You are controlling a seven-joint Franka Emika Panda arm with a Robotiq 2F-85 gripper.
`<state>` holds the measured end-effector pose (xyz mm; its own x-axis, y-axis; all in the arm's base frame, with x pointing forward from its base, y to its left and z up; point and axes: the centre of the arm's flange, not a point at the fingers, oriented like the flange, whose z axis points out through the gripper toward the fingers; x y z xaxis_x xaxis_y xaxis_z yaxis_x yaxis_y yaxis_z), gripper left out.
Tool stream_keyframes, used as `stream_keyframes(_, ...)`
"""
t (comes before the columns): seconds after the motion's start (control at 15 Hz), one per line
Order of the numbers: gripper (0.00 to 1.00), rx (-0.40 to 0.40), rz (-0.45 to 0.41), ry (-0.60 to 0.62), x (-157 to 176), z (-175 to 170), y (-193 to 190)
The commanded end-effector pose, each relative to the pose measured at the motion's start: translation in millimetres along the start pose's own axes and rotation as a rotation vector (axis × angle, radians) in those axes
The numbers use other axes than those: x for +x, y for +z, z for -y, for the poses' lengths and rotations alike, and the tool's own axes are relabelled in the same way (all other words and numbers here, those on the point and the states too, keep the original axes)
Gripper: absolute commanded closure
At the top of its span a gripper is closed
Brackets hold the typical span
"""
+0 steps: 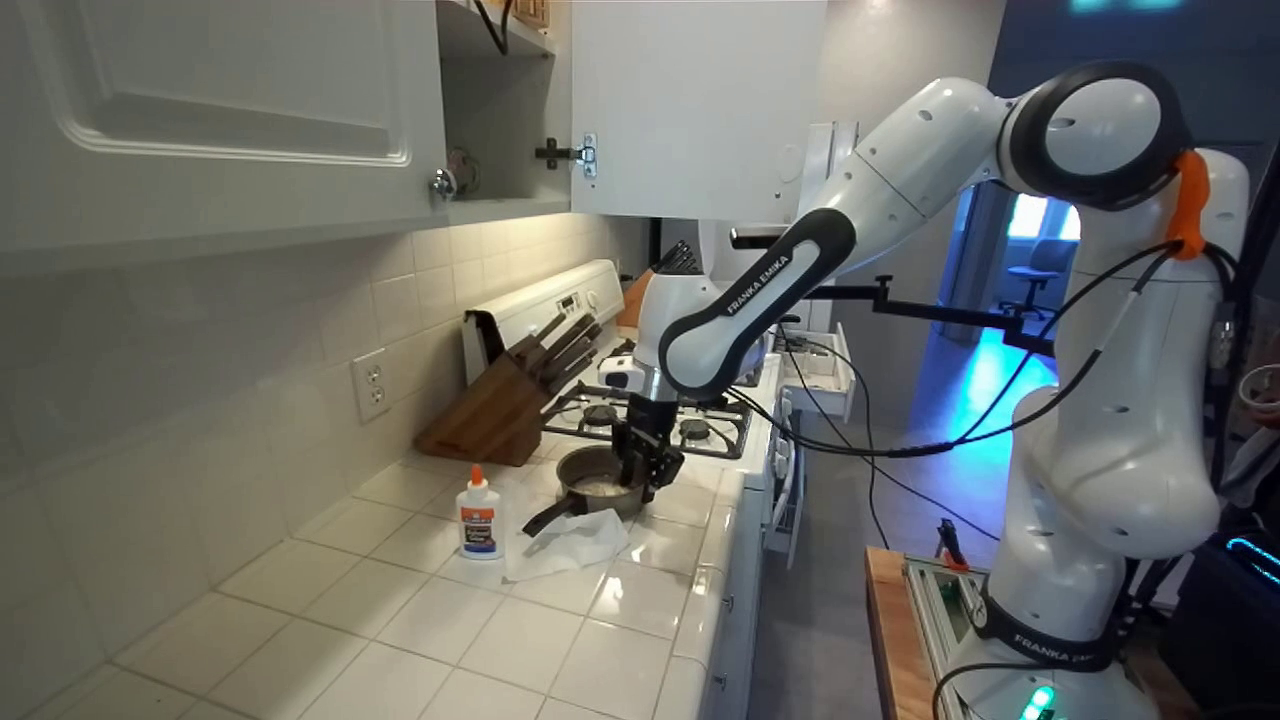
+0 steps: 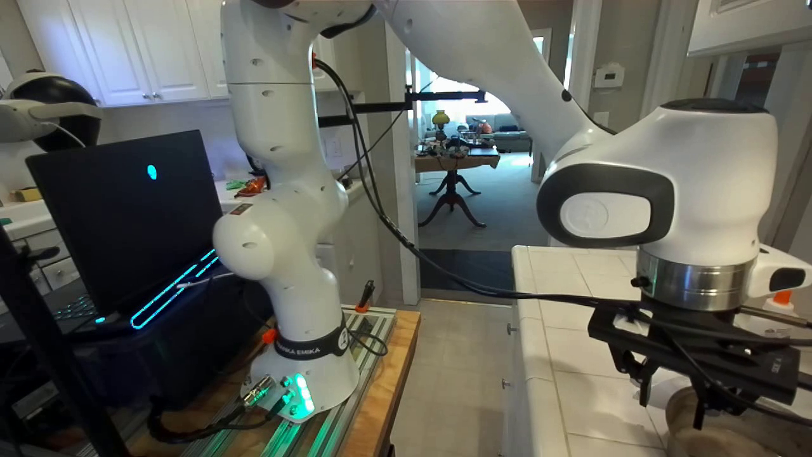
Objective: Pick up the pan, and then place it in the open cabinet
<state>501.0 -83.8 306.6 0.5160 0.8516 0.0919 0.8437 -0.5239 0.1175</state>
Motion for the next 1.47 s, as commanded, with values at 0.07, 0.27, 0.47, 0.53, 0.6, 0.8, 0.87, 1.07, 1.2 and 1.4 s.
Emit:
stream_keyframes(0.07,0.86,-0.003,-0.036,-0.013,-3.1,-7.4,5.2)
stream_keyframes(0.27,1.00,-0.003,-0.038,-0.012,-5.0,-8.2,5.4)
stream_keyframes(0.47,0.98,-0.009,-0.041,-0.013,-5.0,-10.2,3.9)
stream_keyframes(0.53,0.98,-0.008,-0.040,-0.015,-5.0,-10.4,4.0)
stream_keyframes(0.6,0.98,-0.009,-0.040,-0.015,-5.0,-10.3,4.2)
stream_keyframes(0.8,0.98,-0.016,-0.034,-0.017,-3.5,-9.0,2.9)
stream_keyframes(0.87,0.98,-0.024,-0.027,-0.015,-2.4,-6.9,1.0)
stream_keyframes(1.07,0.98,-0.046,-0.023,-0.015,1.8,-0.6,-7.5)
stream_keyframes(1.2,0.98,-0.046,-0.025,-0.021,5.8,5.1,-14.3)
stream_keyframes(1.4,0.98,-0.047,-0.032,-0.073,12.7,17.0,-23.4)
